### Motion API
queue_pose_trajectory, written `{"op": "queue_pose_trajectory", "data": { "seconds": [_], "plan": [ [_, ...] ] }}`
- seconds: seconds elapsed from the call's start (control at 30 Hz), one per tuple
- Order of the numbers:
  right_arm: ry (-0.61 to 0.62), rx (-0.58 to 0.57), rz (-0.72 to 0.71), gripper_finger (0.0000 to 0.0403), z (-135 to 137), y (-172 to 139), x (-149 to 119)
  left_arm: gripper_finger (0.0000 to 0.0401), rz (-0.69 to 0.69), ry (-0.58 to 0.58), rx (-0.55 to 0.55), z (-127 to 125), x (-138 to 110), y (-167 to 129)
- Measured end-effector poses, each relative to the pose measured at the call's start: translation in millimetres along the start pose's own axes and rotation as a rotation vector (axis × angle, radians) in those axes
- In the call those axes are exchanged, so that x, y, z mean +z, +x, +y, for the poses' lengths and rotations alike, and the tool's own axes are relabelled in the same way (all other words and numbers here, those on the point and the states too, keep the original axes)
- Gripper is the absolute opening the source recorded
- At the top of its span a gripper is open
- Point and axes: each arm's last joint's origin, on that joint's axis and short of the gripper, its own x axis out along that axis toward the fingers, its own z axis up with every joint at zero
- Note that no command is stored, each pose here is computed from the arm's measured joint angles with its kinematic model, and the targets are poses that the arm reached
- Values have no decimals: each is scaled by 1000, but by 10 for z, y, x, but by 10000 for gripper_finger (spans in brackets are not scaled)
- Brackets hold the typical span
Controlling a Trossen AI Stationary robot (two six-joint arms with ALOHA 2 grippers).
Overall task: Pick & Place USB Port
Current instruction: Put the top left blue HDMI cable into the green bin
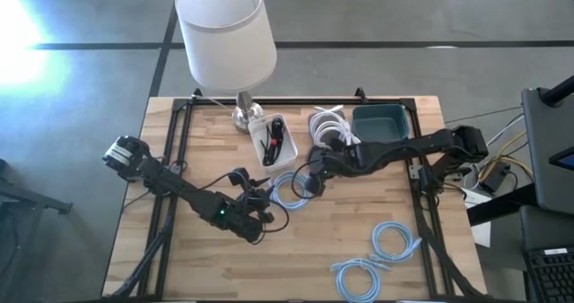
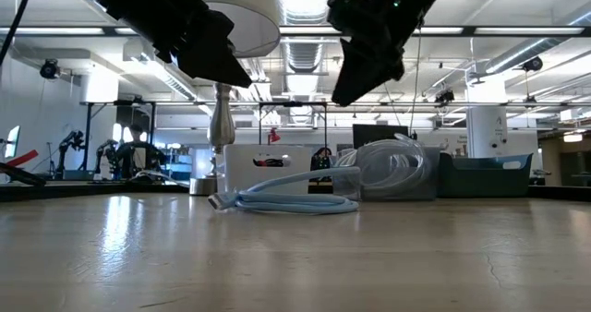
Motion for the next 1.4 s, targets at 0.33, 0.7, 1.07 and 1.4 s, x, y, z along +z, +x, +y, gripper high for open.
{"op": "queue_pose_trajectory", "data": {
  "seconds": [0.33,0.7,1.07,1.4],
  "plan": [
    [-19,102,38,137,87,253,-100,140,0,2,1,1,0,2],
    [-16,157,147,132,221,604,-150,140,8,49,17,31,8,55],
    [-43,47,190,127,271,921,-262,140,25,115,48,89,23,155],
    [-25,-4,261,126,294,1082,-384,140,38,135,86,165,54,283]
  ]
}}
